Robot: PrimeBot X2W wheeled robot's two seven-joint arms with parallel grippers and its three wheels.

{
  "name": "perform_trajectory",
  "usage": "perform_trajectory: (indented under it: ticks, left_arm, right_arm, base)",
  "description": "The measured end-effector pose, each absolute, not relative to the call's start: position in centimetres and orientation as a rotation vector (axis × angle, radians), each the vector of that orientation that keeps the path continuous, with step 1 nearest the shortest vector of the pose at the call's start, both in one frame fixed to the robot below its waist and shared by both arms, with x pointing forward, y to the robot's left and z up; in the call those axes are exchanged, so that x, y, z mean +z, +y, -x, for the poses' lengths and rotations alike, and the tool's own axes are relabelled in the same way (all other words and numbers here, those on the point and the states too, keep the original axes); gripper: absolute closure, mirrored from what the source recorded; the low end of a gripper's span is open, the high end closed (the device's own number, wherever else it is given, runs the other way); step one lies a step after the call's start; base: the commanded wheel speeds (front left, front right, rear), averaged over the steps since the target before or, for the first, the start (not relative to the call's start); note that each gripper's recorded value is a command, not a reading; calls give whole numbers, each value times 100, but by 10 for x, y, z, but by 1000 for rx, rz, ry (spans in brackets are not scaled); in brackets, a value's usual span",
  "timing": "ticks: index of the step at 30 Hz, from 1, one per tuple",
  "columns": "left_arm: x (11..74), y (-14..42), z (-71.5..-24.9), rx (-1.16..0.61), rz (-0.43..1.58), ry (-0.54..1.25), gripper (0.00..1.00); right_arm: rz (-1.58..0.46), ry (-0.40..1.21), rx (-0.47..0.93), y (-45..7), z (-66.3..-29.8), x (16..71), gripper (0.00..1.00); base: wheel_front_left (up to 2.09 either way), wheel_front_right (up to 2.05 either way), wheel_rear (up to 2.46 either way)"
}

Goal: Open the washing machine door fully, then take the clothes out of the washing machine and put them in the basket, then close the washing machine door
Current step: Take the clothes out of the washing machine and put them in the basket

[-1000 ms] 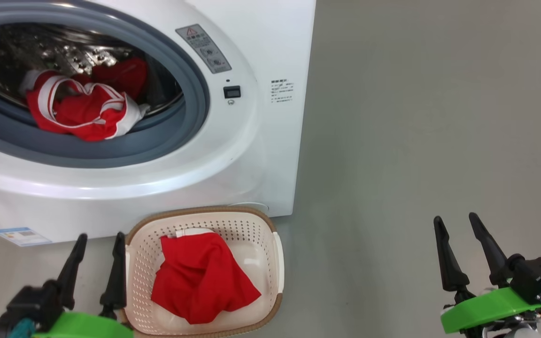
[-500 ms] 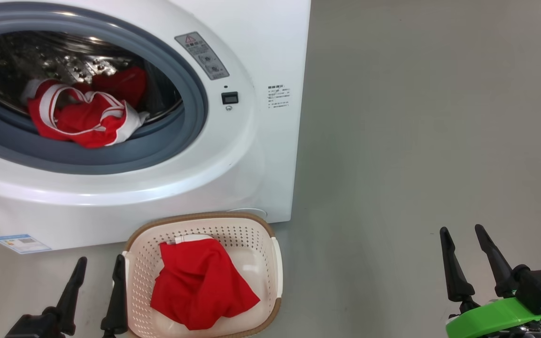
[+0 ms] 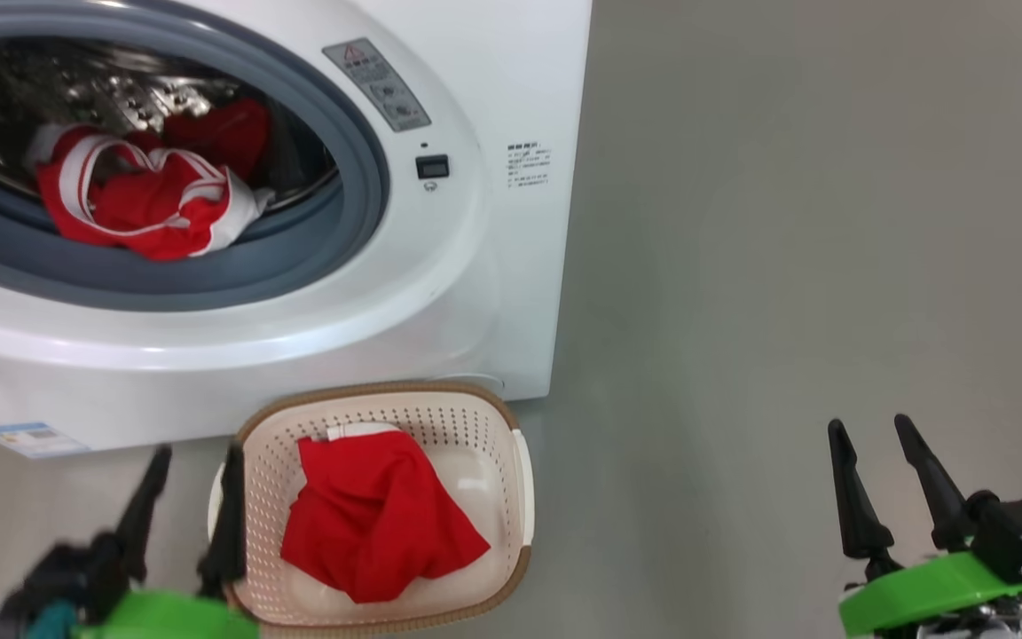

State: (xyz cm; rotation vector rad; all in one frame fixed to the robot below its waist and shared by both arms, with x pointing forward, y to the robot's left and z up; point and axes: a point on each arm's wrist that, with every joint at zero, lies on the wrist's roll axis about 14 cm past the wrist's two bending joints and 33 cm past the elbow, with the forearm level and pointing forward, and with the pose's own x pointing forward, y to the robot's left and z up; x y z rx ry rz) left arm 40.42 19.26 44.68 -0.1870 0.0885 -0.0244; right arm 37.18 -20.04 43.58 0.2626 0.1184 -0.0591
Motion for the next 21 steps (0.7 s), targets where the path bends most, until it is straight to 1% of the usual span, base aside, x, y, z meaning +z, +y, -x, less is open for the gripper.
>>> perform_trajectory:
  ticks: [2,7,14,21]
  left_arm:
    - [449,192,-413,-34,178,82,0]
    - [456,193,-460,-68,133,64,0]
    - [449,194,-525,-106,72,98,0]
    - [437,200,-577,-113,52,134,0]
  right_arm:
    - [-263,118,-56,-200,-375,435,0]
    - [-274,108,-28,-190,-397,436,0]
    - [-296,136,-15,-183,-418,420,0]
    - [-308,166,-47,-192,-428,403,0]
  base:
    - [0,0,0]
    - [0,0,0]
    - [0,0,0]
    - [0,0,0]
